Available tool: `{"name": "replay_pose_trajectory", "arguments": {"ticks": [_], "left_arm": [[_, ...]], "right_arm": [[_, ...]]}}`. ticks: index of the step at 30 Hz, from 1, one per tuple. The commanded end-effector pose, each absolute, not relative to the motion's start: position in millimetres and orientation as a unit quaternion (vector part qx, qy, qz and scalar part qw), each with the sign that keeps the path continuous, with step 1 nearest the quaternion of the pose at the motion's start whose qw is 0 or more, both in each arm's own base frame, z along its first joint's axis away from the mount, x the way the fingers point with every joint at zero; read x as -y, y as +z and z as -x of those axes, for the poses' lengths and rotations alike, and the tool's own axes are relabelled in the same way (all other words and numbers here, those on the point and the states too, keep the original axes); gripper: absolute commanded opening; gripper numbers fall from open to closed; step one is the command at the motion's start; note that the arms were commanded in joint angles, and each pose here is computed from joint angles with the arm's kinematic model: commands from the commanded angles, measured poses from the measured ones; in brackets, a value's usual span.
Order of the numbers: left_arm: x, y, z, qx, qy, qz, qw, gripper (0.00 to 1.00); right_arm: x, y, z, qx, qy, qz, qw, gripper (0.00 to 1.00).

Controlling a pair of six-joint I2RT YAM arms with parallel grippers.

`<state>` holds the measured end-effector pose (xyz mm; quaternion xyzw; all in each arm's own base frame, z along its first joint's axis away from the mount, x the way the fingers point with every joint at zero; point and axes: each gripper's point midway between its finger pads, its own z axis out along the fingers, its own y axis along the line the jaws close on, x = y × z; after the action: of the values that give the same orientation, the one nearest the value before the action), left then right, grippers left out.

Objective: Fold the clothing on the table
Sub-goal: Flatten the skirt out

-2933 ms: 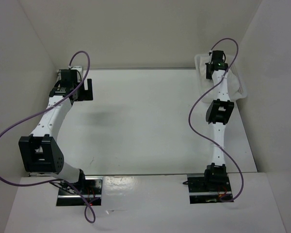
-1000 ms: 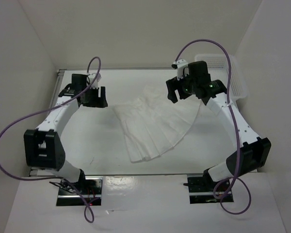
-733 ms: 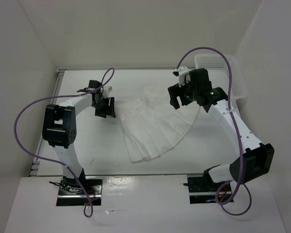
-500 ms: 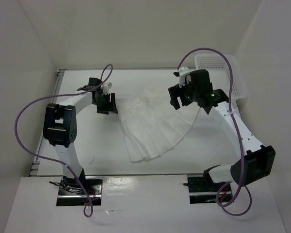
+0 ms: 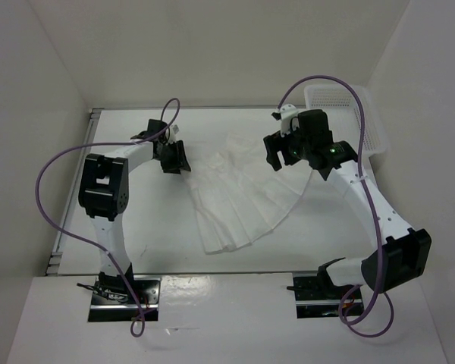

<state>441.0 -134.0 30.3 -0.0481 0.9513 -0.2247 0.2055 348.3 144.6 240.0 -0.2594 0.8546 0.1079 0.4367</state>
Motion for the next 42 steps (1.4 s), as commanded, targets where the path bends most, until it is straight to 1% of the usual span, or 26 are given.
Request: {"name": "replay_pose_trajectory", "arguments": {"ticks": [1, 2, 3, 6, 11, 13, 15, 17, 18, 19, 20, 21, 22, 23, 24, 26, 28, 29, 31, 36, 37, 38, 39, 40, 41, 42], "left_arm": [[138.7, 7.4, -439.9, -0.959, -0.208, 0.063, 0.182, 0.54], [134.6, 2.8, -436.8, -0.963, -0.195, 0.061, 0.173, 0.38], [133.7, 1.8, -434.0, -0.965, -0.193, 0.058, 0.168, 0.28], [115.3, 3.3, -444.4, -0.973, -0.137, 0.043, 0.179, 0.01], [62.7, 24.7, -472.0, -0.971, -0.033, 0.016, 0.235, 0.0], [55.1, 33.9, -478.7, -0.969, -0.01, -0.019, 0.244, 0.0], [50.0, 36.1, -479.4, -0.969, 0.004, -0.046, 0.244, 0.0], [48.7, 36.2, -479.5, -0.968, 0.008, -0.061, 0.244, 0.0], [53.1, 36.3, -479.1, -0.966, 0.011, -0.084, 0.244, 0.0], [58.7, 37.3, -477.6, -0.964, 0.012, -0.1, 0.248, 0.0], [56.5, 35.5, -478.0, -0.962, 0.018, -0.107, 0.249, 0.0], [60.6, 34.3, -474.7, -0.961, 0.022, -0.117, 0.249, 0.0], [65.8, 31.7, -473.3, -0.96, 0.022, -0.129, 0.249, 0.0], [65.1, 36.0, -474.2, -0.957, 0.025, -0.139, 0.254, 0.0], [69.4, 35.2, -469.6, -0.957, 0.024, -0.145, 0.251, 0.0], [74.8, 33.1, -465.0, -0.955, 0.02, -0.161, 0.25, 0.0], [79.4, 38.1, -465.8, -0.951, 0.018, -0.164, 0.26, 0.0], [81.2, 41.2, -463.7, -0.951, 0.012, -0.166, 0.262, 0.0], [86.9, 44.3, -460.8, -0.949, 0.006, -0.171, 0.264, 0.0], [103.9, 62.3, -453.5, -0.941, -0.023, -0.191, 0.28, 0.0], [108.4, 58.7, -450.8, -0.94, -0.025, -0.196, 0.278, 0.0], [105.0, 58.8, -448.0, -0.941, -0.018, -0.194, 0.277, 0.0], [109.0, 58.8, -447.0, -0.94, -0.019, -0.199, 0.277, 0.0], [112.3, 55.1, -442.9, -0.94, -0.02, -0.203, 0.272, 0.0], [112.3, 55.1, -442.8, -0.94, -0.02, -0.203, 0.272, 0.0], [112.3, 55.1, -442.8, -0.94, -0.02, -0.203, 0.272, 0.0]], "right_arm": [[-146.1, 258.6, -356.9, -0.833, 0.1, 0.259, 0.479, 0.85], [-144.8, 255.1, -358.9, -0.836, 0.095, 0.257, 0.475, 0.85], [-145.4, 250.6, -360.5, -0.839, 0.095, 0.258, 0.47, 0.85], [-149.6, 243.0, -373.3, -0.844, 0.092, 0.263, 0.459, 0.85], [-166.4, 216.0, -401.3, -0.855, 0.063, 0.285, 0.429, 0.85], [-179.9, 208.9, -413.7, -0.852, 0.051, 0.298, 0.428, 0.85], [-190.8, 193.8, -439.2, -0.847, 0.023, 0.317, 0.426, 0.85], [-198.7, 192.5, -462.2, -0.839, 0.002, 0.329, 0.434, 0.82], [-207.7, 167.3, -471.2, -0.844, 0.0, 0.342, 0.413, 0.82], [-214.4, 175.7, -485.3, -0.837, -0.001, 0.343, 0.426, 0.81], [-220.9, 170.2, -491.7, -0.835, 0.005, 0.352, 0.424, 0.8], [-225.4, 150.5, -499.9, -0.833, 0.001, 0.372, 0.409, 0.8], [-231.5, 157.9, -509.7, -0.826, 0.003, 0.376, 0.421, 0.8], [-235.8, 156.9, -515.4, -0.82, 0.005, 0.383, 0.425, 0.8], [-241.7, 142.7, -519.2, -0.817, 0.012, 0.4, 0.415, 0.8], [-252.5, 149.5, -532.9, -0.803, 0.031, 0.409, 0.432, 0.8], [-264.7, 142.0, -545.1, -0.799, 0.045, 0.419, 0.428, 0.8], [-268.0, 134.9, -544.4, -0.805, 0.054, 0.421, 0.415, 0.78], [-269.6, 125.1, -560.1, -0.808, 0.069, 0.415, 0.412, 0.74], [-267.0, 102.8, -579.1, -0.816, 0.079, 0.412, 0.399, 0.74], [-266.0, 115.9, -588.5, -0.81, 0.082, 0.408, 0.413, 0.74], [-260.6, 113.8, -593.7, -0.814, 0.08, 0.404, 0.411, 0.74], [-260.1, 83.0, -586.3, -0.829, 0.089, 0.409, 0.372, 0.74], [-258.0, 110.6, -601.2, -0.818, 0.105, 0.401, 0.399, 0.74], [-258.0, 110.8, -601.3, -0.818, 0.105, 0.401, 0.399, 0.74], [-255.7, 80.2, -601.8, -0.827, 0.115, 0.395, 0.382, 0.74]]}}
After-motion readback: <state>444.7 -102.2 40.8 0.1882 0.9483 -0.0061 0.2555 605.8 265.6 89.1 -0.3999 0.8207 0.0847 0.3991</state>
